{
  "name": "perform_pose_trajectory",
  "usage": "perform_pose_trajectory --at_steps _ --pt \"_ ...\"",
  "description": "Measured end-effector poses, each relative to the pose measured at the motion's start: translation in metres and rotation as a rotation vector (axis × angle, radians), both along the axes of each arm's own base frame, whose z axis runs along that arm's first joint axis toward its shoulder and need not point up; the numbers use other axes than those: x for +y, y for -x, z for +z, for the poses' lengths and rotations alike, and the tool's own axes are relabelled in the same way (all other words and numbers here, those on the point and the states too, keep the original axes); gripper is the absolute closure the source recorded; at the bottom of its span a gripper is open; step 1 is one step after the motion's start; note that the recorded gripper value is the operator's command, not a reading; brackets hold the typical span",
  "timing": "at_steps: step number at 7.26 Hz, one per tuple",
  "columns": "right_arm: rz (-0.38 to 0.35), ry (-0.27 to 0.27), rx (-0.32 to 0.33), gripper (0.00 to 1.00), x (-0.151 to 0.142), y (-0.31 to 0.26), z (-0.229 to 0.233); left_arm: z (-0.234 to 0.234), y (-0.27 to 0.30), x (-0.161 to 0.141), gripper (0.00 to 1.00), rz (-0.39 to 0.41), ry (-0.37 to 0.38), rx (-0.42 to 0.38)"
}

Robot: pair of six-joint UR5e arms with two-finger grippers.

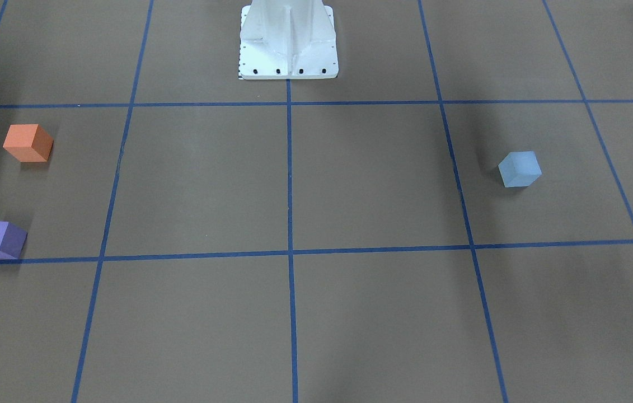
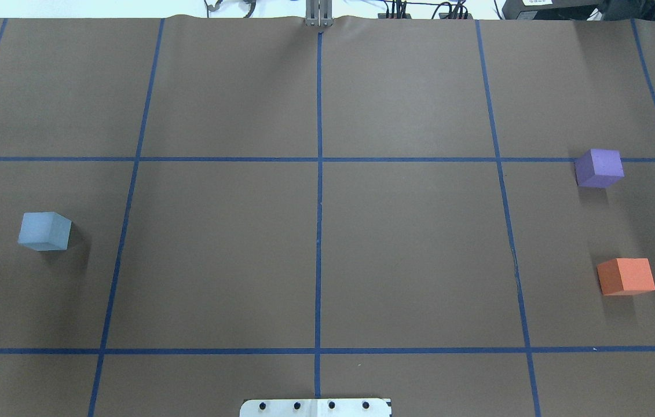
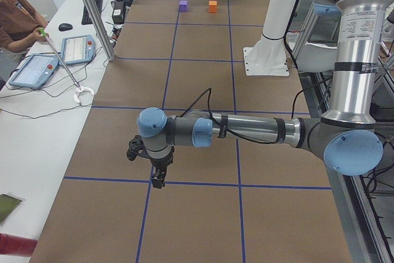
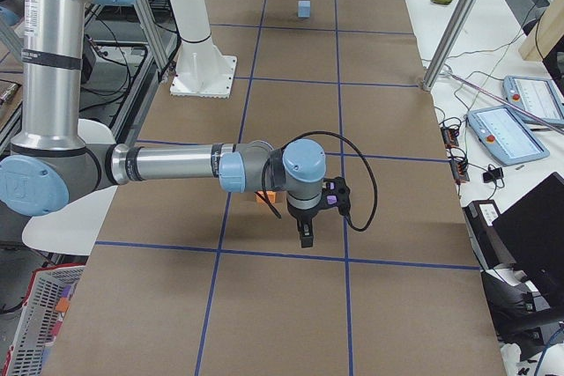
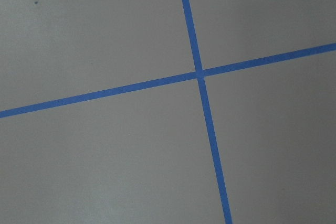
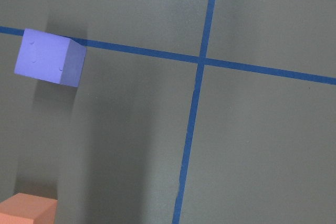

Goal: Place blue block between orange and purple blocks
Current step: 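Reach the left gripper down toward the light blue cube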

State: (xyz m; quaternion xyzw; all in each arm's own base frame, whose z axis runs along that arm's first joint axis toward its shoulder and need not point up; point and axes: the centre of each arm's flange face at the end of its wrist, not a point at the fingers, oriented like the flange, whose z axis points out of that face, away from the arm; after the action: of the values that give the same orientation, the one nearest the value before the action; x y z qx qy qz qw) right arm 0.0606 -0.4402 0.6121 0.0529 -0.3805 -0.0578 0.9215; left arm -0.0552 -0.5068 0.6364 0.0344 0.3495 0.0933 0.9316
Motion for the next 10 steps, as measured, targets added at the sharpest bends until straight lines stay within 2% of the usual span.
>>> perform_pose_trajectory --at_steps 4,7,10 --pt "0.000 0.000 -0.001 0.00 0.000 0.000 0.000 -0.008 0.000 -0.005 0.00 -0.001 -0.007 -0.002" --pt "0.000 -0.004 -0.002 0.00 -0.001 0.000 -0.001 -0.028 -0.002 -0.013 0.00 -0.002 -0.040 -0.009" --pt "-0.001 -0.008 -0.003 0.00 -0.002 0.001 -0.003 -0.081 -0.018 -0.024 0.00 -0.042 -0.097 0.006"
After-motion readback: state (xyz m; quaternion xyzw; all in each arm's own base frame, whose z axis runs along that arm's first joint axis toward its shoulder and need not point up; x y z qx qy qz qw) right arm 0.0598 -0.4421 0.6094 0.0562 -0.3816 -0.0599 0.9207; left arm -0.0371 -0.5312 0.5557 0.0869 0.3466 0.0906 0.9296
